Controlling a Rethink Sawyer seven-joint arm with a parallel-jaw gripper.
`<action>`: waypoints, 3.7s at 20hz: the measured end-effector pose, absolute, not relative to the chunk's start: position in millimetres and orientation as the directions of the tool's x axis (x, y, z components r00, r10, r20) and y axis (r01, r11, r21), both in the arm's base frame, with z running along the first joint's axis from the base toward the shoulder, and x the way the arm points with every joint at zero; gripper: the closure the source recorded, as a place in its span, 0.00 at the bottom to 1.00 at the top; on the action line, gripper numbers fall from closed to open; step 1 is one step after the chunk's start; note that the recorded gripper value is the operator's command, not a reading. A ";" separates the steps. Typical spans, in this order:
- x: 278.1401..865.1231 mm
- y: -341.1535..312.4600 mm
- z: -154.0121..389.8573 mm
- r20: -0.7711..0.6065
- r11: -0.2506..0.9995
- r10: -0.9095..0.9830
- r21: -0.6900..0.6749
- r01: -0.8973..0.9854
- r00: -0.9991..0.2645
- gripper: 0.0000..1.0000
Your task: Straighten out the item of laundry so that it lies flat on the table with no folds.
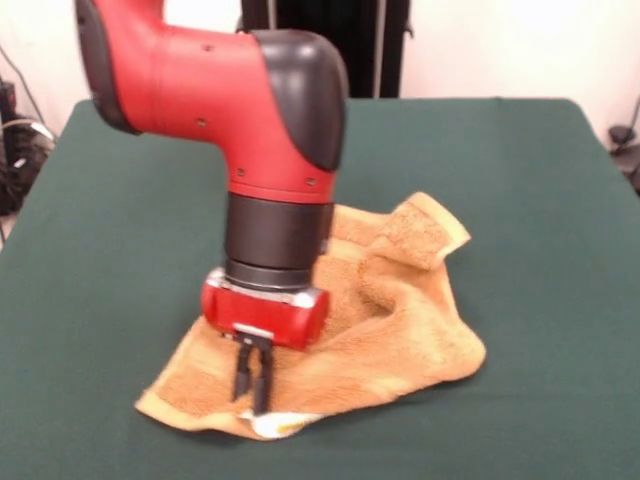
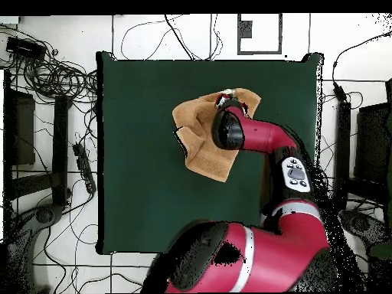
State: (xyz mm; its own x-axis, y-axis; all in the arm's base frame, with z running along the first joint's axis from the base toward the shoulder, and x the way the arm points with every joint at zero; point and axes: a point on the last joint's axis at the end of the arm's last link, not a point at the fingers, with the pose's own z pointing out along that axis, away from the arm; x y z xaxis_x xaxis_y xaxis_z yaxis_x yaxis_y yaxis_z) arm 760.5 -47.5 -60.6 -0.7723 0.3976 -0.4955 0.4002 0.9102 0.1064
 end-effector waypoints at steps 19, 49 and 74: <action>708.5 -151.7 -53.9 -0.461 0.894 0.419 0.057 0.445 -0.782 1.00; 613.0 -10.5 -35.5 -0.326 0.860 0.442 -0.112 0.499 -0.836 1.00; 550.9 -196.6 -42.6 -0.292 0.711 0.638 -0.132 0.691 -0.713 1.00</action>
